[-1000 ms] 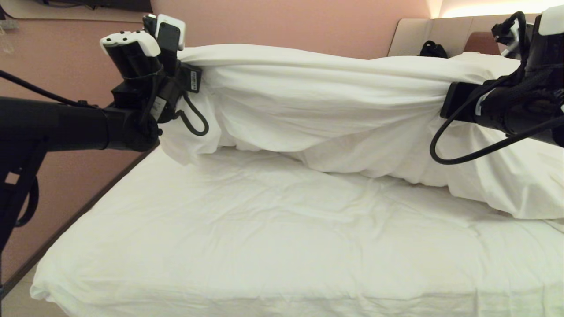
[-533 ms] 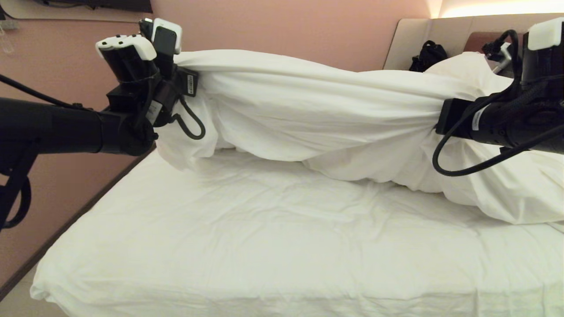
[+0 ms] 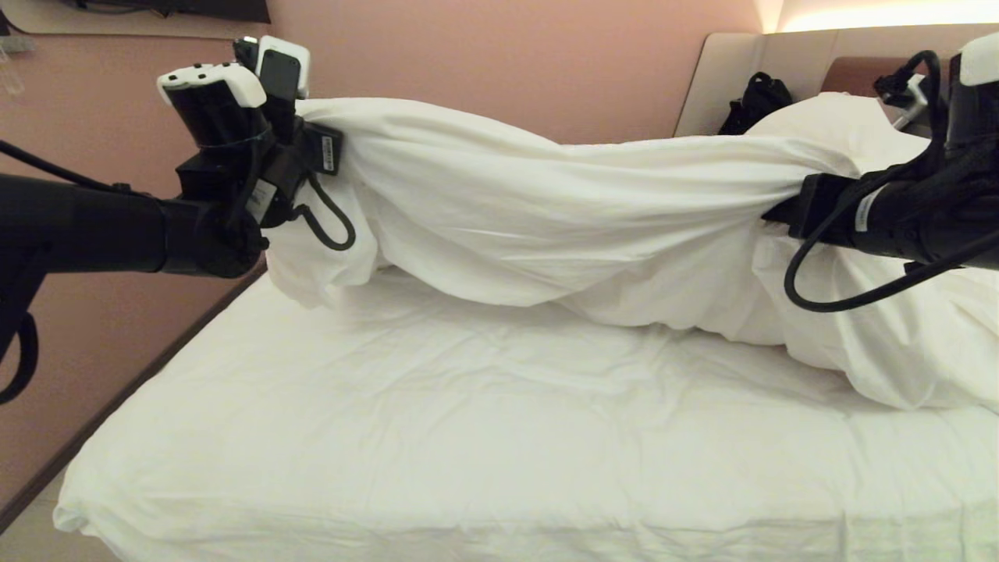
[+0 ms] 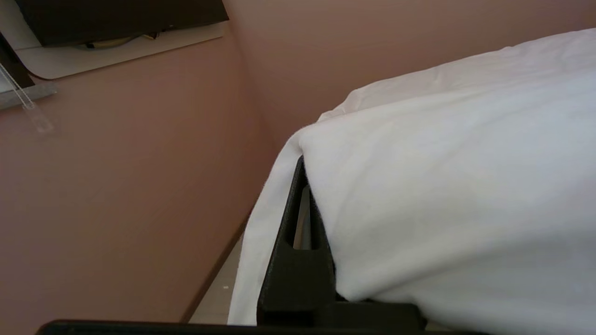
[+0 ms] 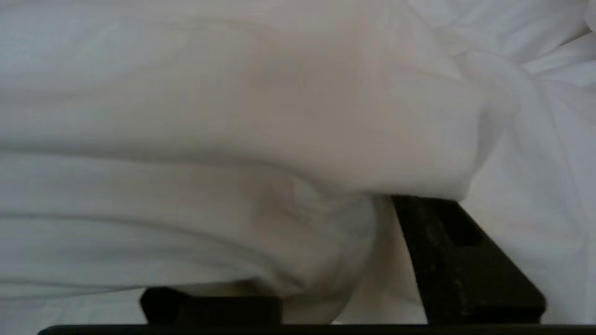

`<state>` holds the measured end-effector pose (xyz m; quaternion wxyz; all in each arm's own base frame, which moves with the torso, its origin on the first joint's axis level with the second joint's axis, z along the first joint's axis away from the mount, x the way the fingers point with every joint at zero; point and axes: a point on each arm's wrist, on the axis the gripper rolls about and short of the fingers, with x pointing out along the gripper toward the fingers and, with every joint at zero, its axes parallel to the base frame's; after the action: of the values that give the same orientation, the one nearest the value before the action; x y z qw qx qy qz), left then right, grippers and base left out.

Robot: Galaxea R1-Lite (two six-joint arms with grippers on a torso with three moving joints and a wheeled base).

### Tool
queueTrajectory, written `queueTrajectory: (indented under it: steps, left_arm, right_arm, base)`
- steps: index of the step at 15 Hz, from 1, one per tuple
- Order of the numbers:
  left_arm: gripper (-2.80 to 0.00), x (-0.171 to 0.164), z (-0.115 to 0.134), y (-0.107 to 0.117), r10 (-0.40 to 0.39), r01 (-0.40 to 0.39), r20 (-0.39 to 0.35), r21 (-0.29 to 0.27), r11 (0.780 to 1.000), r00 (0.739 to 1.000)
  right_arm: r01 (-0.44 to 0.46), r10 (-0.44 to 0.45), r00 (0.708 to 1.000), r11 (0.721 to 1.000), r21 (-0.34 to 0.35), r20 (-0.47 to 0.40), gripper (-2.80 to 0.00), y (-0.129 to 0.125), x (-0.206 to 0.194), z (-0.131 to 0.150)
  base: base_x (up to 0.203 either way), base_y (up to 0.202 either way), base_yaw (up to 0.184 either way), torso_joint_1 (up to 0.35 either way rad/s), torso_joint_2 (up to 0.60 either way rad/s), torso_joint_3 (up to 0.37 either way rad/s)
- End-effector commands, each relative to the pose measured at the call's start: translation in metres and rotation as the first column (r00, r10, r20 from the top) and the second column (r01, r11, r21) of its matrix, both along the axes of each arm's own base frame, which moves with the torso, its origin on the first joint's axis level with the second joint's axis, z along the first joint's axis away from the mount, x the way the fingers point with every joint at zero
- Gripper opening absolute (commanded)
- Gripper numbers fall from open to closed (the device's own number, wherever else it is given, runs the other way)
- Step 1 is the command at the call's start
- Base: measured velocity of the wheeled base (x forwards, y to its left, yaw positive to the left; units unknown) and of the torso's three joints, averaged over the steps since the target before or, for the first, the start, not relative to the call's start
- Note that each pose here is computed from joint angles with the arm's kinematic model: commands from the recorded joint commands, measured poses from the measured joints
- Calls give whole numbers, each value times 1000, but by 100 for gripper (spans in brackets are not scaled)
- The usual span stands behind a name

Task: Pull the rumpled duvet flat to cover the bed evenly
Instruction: Flatten the corners of the folded blanket

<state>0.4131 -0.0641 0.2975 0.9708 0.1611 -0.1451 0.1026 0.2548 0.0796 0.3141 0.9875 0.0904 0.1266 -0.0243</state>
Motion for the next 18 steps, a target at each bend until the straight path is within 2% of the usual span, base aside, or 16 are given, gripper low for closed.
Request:
queueTrajectory:
  steps: [1, 2, 4, 6, 9, 10, 12, 14, 16, 18]
  left_arm:
    - [-280, -7, 5, 3, 4, -4, 8, 0, 1000, 1000]
    - [-280, -9, 5, 5, 9, -9, 2, 2, 1000, 1000]
    - [-280, -13, 7, 10, 20, -20, 0, 2, 1000, 1000]
    - [-280, -17, 6, 13, 24, -24, -8, 4, 1000, 1000]
    - [-280, -25, 4, 18, 31, -31, -28, 8, 999, 999]
    - [-280, -29, 5, 21, 38, -38, -31, 8, 999, 999]
    - [-280, -36, 8, 27, 50, -50, -37, 8, 999, 998]
    - [-280, -48, 15, 33, 60, -60, -50, 2, 998, 997]
    - [-280, -58, 21, 37, 63, -64, -71, -12, 998, 995]
    - [-280, -76, 28, 42, 53, -55, -103, -11, 998, 993]
  right_arm:
    - [-19, 19, 999, 1000, -4, -30, 0, -2, -12, 2]
    - [-51, 51, 998, 999, -1, -41, 0, -2, -22, 6]
    - [-129, 127, 985, 992, -12, -116, 0, 2, -48, 6]
    - [-214, 208, 959, 977, -12, -194, 0, 0, -76, 7]
    - [-367, 370, 902, 929, 54, -224, 0, -9, -109, 13]
    - [-396, 397, 888, 917, 52, -233, 0, -10, -113, 13]
    - [-435, 418, 876, 900, -19, -241, 0, -9, -112, 12]
    - [-496, 460, 856, 860, -123, -238, 0, -8, -114, 13]
    - [-554, 518, 826, 819, -151, -222, 0, 2, -116, 19]
    - [-569, 526, 814, 807, -156, -246, 0, 14, -101, 18]
  base:
    - [0, 0, 0, 0, 0, 0]
    - [0, 0, 0, 0, 0, 0]
    - [0, 0, 0, 0, 0, 0]
    - [0, 0, 0, 0, 0, 0]
    - [0, 0, 0, 0, 0, 0]
    - [0, 0, 0, 0, 0, 0]
    - [0, 0, 0, 0, 0, 0]
    - [0, 0, 0, 0, 0, 0]
    - [0, 0, 0, 0, 0, 0]
    - [0, 0, 0, 0, 0, 0]
